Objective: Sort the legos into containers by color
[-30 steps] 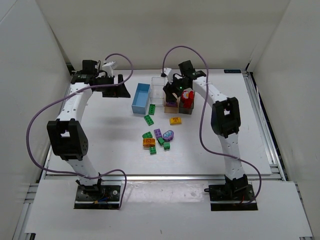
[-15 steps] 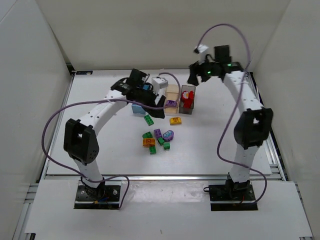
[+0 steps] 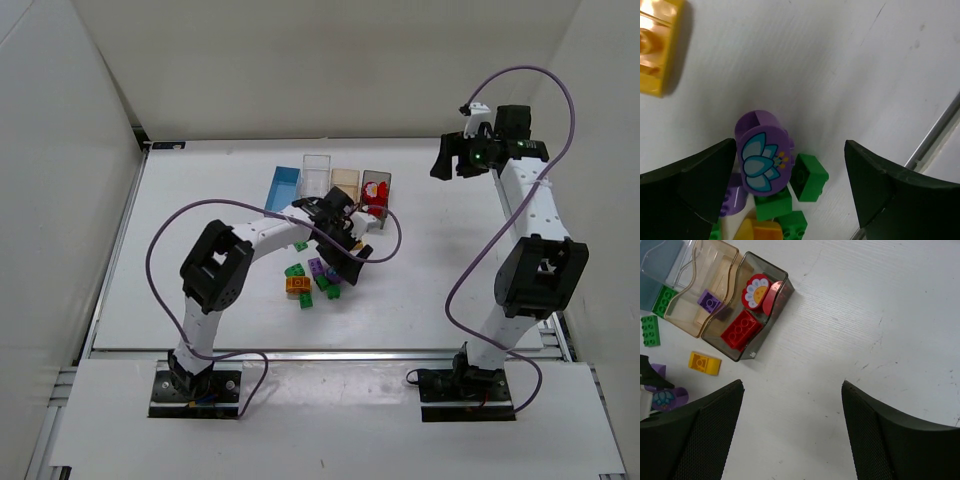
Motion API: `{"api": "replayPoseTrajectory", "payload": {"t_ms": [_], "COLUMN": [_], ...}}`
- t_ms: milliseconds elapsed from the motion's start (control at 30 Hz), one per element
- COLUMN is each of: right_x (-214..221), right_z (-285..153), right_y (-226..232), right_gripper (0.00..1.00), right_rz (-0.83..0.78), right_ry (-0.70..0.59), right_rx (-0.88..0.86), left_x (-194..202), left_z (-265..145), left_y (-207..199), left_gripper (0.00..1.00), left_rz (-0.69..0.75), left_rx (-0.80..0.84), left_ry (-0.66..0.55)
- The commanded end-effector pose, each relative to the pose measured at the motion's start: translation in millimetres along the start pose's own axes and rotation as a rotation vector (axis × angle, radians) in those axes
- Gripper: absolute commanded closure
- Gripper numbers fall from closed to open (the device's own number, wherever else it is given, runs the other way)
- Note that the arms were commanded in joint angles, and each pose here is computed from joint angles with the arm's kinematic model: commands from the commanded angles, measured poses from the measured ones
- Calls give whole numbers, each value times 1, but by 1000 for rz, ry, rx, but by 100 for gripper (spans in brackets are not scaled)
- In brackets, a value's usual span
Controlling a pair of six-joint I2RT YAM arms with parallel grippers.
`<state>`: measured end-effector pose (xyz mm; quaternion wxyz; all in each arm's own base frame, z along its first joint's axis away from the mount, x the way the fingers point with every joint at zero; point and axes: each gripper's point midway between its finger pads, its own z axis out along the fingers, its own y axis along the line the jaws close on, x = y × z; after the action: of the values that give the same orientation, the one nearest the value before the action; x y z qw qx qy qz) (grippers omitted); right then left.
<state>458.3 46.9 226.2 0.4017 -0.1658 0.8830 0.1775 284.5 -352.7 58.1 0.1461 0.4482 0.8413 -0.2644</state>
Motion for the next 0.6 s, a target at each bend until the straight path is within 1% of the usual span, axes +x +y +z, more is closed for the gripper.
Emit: {"api": "replayPoseTrajectory", "payload": {"t_ms": [0, 233, 300, 367, 400, 467, 500, 567], "right_x": [-7, -7, -6, -5, -5, -5, -5, -6], "right_z": [-12, -8, -7, -6, -6, -5, -5, -4], "right_y": [-1, -8, -10, -11, -11, -12, -11, -12], "right_gripper": [18, 18, 18, 19, 19, 19, 19, 19], "right_rz": [-2, 12, 17, 23, 23, 21, 19, 19], "right_ry": [-26, -27, -24, -24, -24, -27, -27, -31], "right_rx": [13, 9, 9, 8, 8, 7, 6, 10], "left_x": [-2, 31, 38, 46, 45, 45, 46, 44], "left_z": [6, 17, 18, 18, 16, 14, 14, 13], "left_y": [-4, 7, 11, 19, 21, 29, 31, 34], "left_gripper": [1, 1, 3, 10, 19, 32, 41, 44], "left_rz": [10, -24, -34, -37, -28, -11, 8, 28], "left_rx": [-30, -99, -122, -159, -172, -212, -217, -220], "left_ry": [1, 85, 102, 116, 109, 108, 115, 111]}}
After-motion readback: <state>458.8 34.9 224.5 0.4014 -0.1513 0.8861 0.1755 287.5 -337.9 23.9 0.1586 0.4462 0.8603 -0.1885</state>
